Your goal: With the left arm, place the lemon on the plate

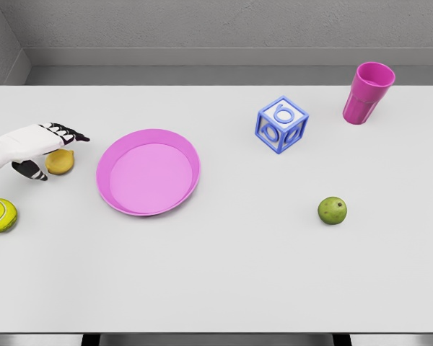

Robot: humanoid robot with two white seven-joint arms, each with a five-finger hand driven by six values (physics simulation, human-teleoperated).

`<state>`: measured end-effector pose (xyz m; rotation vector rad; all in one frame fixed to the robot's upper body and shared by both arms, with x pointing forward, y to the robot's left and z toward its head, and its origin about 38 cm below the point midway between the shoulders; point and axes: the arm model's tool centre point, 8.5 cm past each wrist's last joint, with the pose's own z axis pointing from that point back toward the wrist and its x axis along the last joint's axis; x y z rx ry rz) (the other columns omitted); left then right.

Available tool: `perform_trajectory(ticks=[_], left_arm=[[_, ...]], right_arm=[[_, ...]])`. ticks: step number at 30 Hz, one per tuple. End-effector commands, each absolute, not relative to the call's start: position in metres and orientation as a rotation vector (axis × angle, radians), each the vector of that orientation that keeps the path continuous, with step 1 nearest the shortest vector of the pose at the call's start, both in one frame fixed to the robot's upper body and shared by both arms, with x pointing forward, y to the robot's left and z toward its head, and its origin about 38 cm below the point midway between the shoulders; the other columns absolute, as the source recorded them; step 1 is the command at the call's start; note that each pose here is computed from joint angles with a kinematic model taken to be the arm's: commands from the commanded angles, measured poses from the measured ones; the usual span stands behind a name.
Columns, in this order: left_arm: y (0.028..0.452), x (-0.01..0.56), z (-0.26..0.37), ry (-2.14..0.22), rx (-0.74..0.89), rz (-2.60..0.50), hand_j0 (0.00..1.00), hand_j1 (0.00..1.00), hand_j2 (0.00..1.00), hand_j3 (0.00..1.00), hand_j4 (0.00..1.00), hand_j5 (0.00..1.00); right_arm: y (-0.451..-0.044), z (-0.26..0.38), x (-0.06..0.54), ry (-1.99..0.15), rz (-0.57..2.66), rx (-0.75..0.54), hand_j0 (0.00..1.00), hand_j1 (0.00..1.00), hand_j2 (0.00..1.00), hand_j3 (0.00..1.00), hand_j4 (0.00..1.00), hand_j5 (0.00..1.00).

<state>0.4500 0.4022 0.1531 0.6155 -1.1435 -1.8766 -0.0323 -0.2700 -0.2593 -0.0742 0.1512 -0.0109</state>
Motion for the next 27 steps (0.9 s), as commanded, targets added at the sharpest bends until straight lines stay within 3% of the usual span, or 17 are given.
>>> perform_trajectory(ticks=[1,27], left_arm=[[0.4017,0.4503,0.1538,-1.151,0.614,-1.87,1.0,1.0,1.0,1.0,1.0,1.0],[0.3999,0.4506,0.1535,-1.127,0.605,-1.891,1.0,1.0,1.0,1.0,1.0,1.0]], right_arm=[[-0.2701,-0.2593,-0.0324,0.152,-0.011,-0.074,1.0,1.0,1.0,1.0,1.0,1.0],[-0.2701,-0.2593,-0.0314,0.15,-0.011,-0.074,1.0,1.0,1.0,1.0,1.0,1.0]])
